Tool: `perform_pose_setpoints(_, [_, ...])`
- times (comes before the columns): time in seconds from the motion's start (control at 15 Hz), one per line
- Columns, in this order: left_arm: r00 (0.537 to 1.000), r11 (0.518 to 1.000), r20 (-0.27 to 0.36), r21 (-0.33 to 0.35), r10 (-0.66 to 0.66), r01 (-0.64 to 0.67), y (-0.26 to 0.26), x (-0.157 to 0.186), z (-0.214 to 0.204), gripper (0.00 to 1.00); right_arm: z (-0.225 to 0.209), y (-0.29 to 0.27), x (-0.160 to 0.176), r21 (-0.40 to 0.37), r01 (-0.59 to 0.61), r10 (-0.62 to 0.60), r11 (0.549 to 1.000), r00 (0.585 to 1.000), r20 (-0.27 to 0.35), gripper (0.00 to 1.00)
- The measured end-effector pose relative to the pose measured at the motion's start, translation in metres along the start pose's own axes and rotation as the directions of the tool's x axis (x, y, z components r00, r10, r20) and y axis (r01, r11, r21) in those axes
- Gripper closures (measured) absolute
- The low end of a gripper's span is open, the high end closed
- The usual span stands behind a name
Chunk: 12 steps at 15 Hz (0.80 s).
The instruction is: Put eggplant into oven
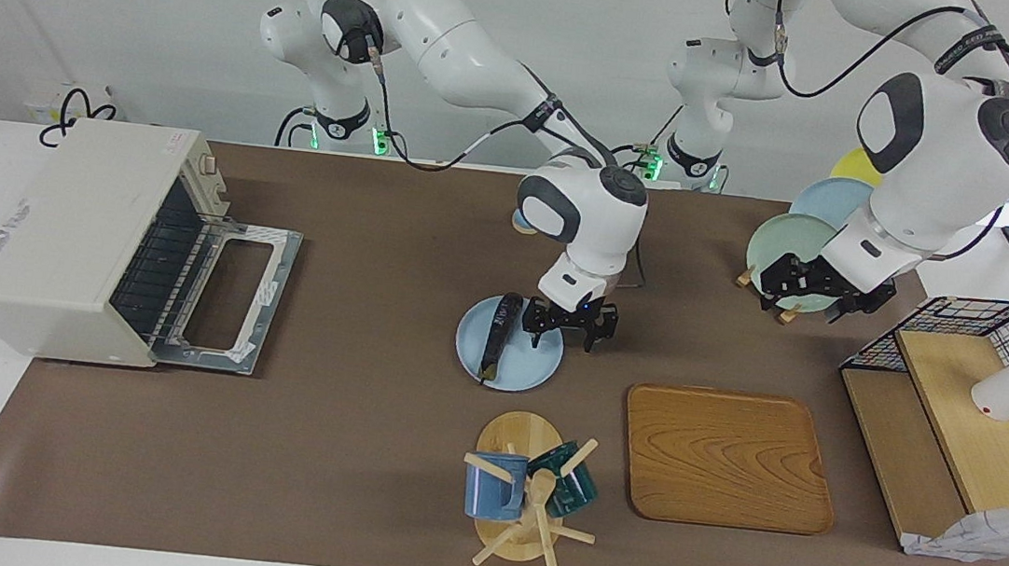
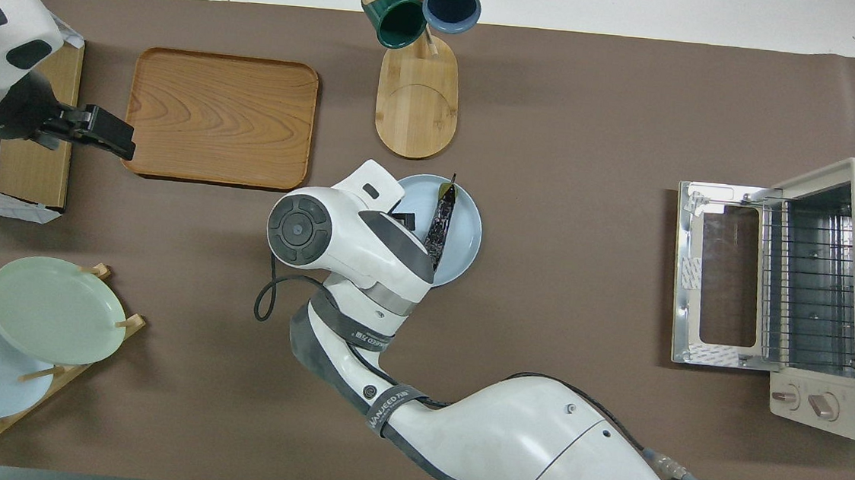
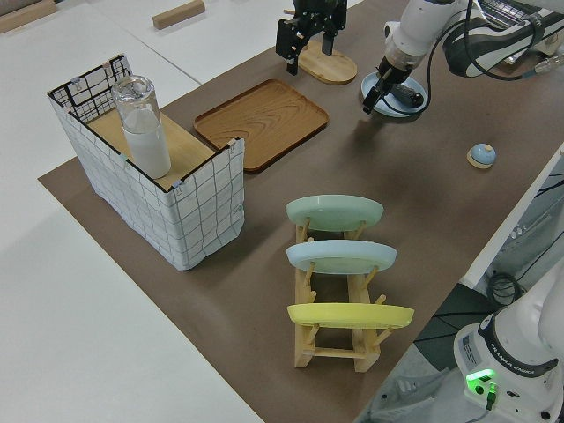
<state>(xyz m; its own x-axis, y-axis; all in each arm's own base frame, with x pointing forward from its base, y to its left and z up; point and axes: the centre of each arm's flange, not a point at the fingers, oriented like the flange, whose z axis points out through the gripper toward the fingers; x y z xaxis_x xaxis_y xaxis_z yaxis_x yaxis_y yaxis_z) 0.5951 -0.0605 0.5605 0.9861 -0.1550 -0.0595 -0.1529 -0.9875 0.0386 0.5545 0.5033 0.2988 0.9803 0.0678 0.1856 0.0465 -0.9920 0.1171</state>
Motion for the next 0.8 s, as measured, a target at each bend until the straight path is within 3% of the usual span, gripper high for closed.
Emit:
perform_pose_setpoints(0.13, [1.0, 1.0, 0.022, 0.029, -0.002, 0.001, -0.003, -0.011, -0.015, 0.0, 0.001, 0.001, 0.0, -0.001, -0.001, 0.001, 1.0, 1.0, 0.001, 0.35])
perform_pose_setpoints(0.27, [0.999, 0.999, 0.052, 0.05, -0.005, 0.002, -0.005, -0.021, -0.029, 0.0, 0.003, 0.001, -0.001, -0.004, 0.001, -0.001, 1.0, 1.0, 0.004, 0.39])
perform_pose_setpoints(0.4, [0.998, 0.998, 0.063, 0.055, -0.015, 0.011, -0.005, -0.027, -0.036, 0.0, 0.004, 0.0, -0.002, -0.001, 0.002, -0.002, 1.0, 1.0, 0.003, 0.6])
perform_pose_setpoints(0.54, [0.997, 0.997, 0.069, 0.059, -0.045, 0.041, -0.004, -0.03, -0.036, 0.0, 0.004, 0.0, -0.002, -0.001, 0.003, -0.003, 1.0, 1.0, 0.003, 0.69])
perform_pose_setpoints(0.67, [0.996, 0.997, 0.068, 0.059, -0.05, 0.046, -0.004, -0.033, -0.028, 0.0, 0.004, 0.0, -0.002, -0.001, 0.003, -0.003, 1.0, 1.0, 0.003, 0.92])
perform_pose_setpoints(0.8, [0.997, 0.997, 0.055, 0.06, -0.048, 0.045, -0.004, -0.036, -0.016, 0.0, -0.003, 0.003, -0.003, -0.025, 0.006, -0.006, 1.0, 1.0, 0.009, 0.97])
